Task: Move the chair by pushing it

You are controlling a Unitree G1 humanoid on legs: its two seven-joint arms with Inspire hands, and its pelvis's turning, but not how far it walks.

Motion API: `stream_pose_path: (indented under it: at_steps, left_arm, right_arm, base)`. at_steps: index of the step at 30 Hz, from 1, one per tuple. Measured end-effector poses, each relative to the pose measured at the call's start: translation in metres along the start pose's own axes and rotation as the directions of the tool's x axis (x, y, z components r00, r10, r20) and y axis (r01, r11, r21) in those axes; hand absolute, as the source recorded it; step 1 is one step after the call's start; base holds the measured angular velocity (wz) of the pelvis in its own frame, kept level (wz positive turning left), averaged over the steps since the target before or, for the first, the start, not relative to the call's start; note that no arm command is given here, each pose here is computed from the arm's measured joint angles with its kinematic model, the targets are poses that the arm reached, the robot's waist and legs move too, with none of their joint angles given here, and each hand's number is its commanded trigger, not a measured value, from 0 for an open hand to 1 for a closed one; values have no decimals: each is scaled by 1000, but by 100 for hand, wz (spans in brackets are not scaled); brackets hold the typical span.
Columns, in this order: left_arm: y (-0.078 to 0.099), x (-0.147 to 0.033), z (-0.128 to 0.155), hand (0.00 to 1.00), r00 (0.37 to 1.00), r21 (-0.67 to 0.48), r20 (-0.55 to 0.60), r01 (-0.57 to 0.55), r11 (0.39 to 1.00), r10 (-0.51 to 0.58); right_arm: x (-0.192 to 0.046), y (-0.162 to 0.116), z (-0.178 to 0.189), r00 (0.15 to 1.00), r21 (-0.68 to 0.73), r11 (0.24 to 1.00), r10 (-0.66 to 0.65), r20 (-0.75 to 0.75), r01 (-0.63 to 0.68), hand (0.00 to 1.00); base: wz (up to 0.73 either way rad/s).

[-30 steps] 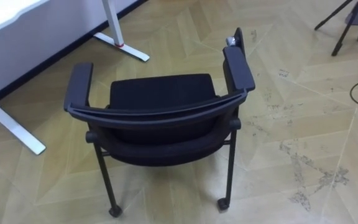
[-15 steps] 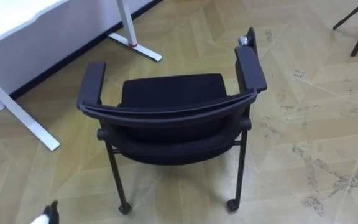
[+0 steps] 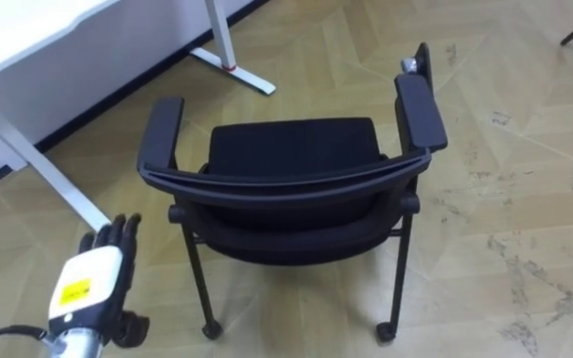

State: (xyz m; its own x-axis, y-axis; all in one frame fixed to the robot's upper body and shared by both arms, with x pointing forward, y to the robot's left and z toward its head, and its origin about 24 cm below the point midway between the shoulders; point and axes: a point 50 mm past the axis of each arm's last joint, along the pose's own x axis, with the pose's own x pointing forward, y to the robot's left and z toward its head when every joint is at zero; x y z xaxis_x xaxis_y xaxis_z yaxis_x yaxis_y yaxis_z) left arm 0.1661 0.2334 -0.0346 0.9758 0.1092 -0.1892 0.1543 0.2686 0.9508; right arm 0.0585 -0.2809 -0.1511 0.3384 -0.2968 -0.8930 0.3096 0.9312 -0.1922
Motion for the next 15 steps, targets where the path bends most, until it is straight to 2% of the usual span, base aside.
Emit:
stream_pose_path:
  at_steps: [2,8,15]
  left_arm:
    - [10,3,9,0,998,12,54,-34,999,33]
    - [25,6,19,0,993,24,90,-79,997,77]
    - [52,8,33,0,970,29,177,-177,984,169]
  right_arm:
    - [1,1,2,1000,8,1000,4,5,-4,0]
    - [0,3,-9,999,30,1000,-1,-43,3,0]
    - [0,1,-12,998,72,997,-19,-62,23,0]
  base:
    - [0]
    - [9]
    - [1]
